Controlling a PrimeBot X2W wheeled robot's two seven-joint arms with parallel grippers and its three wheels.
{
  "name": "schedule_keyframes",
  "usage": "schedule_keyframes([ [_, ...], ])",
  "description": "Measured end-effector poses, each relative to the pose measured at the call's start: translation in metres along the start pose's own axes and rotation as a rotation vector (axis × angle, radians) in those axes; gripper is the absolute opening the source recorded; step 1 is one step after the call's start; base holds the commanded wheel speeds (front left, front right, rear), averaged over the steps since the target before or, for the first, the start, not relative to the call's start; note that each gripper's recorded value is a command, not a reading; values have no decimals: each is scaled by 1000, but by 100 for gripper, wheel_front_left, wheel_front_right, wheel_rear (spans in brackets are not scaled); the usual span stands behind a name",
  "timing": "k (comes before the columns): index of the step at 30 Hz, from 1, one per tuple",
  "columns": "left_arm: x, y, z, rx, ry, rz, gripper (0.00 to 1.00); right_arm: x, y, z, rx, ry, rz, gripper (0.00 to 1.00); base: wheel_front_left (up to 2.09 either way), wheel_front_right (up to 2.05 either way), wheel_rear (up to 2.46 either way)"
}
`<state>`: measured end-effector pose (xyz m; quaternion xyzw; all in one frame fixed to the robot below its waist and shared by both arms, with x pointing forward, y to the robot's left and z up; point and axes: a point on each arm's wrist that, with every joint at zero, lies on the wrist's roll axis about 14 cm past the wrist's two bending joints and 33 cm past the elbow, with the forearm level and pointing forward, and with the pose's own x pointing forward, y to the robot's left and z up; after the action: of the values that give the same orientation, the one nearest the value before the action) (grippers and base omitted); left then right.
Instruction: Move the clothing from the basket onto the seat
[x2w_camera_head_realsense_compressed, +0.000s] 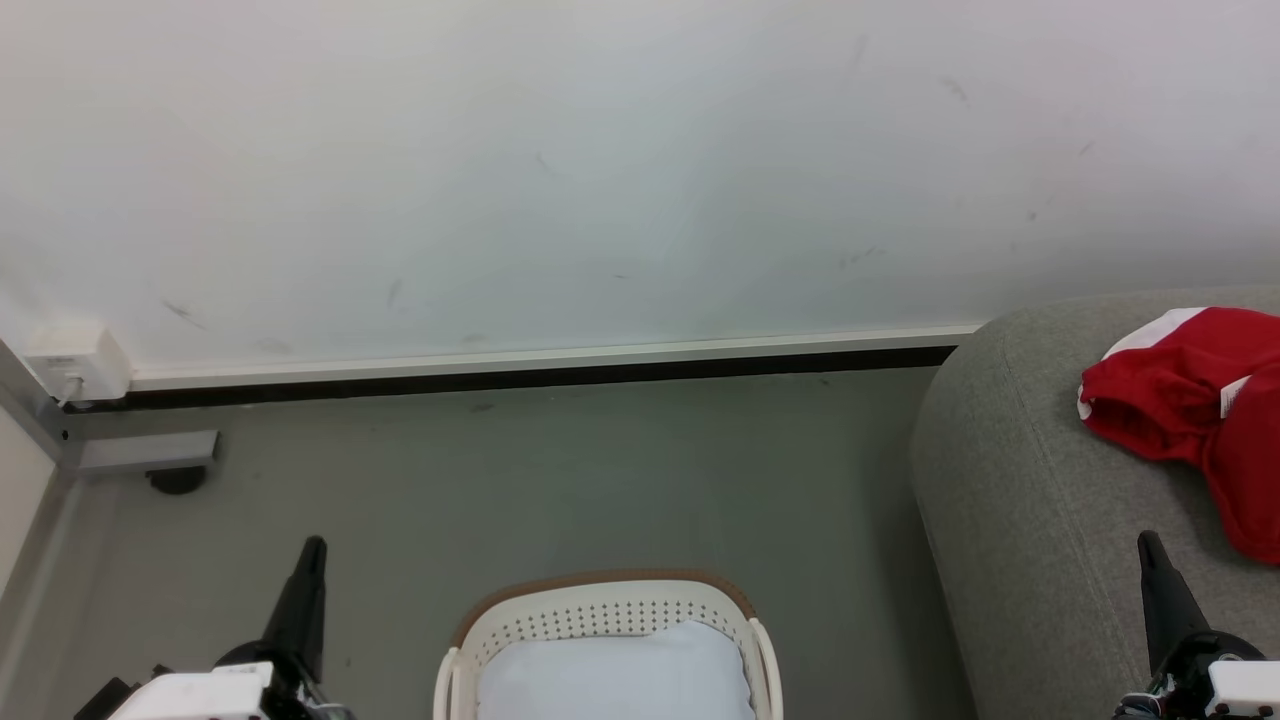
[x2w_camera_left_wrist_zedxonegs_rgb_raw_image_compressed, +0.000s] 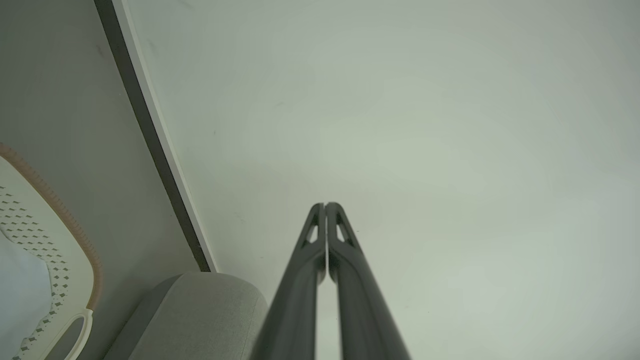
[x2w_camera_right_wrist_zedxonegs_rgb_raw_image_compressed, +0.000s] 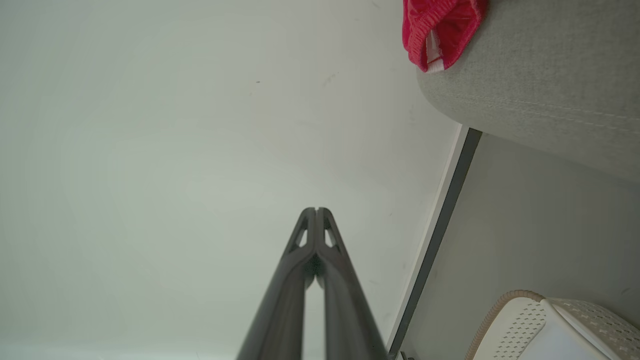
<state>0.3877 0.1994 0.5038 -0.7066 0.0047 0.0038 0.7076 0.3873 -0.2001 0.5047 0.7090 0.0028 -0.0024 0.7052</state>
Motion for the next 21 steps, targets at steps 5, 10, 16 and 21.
schedule_keyframes([
  [5, 0, 0, 0, 0, 0, 0, 0, 0, 0, 0, 0, 0, 0, 0, 0, 0, 0],
  [10, 0, 0, 0, 0, 0, 0, 0, 0, 0, 0, 0, -1, 0, 0, 0, 0, 0],
  [16, 0, 0, 0, 0, 0, 0, 0, 0, 0, 0, 0, -1, 0, 0, 0, 0, 0],
  [21, 0, 0, 0, 0, 0, 0, 0, 0, 0, 0, 0, -2, 0, 0, 0, 0, 0],
])
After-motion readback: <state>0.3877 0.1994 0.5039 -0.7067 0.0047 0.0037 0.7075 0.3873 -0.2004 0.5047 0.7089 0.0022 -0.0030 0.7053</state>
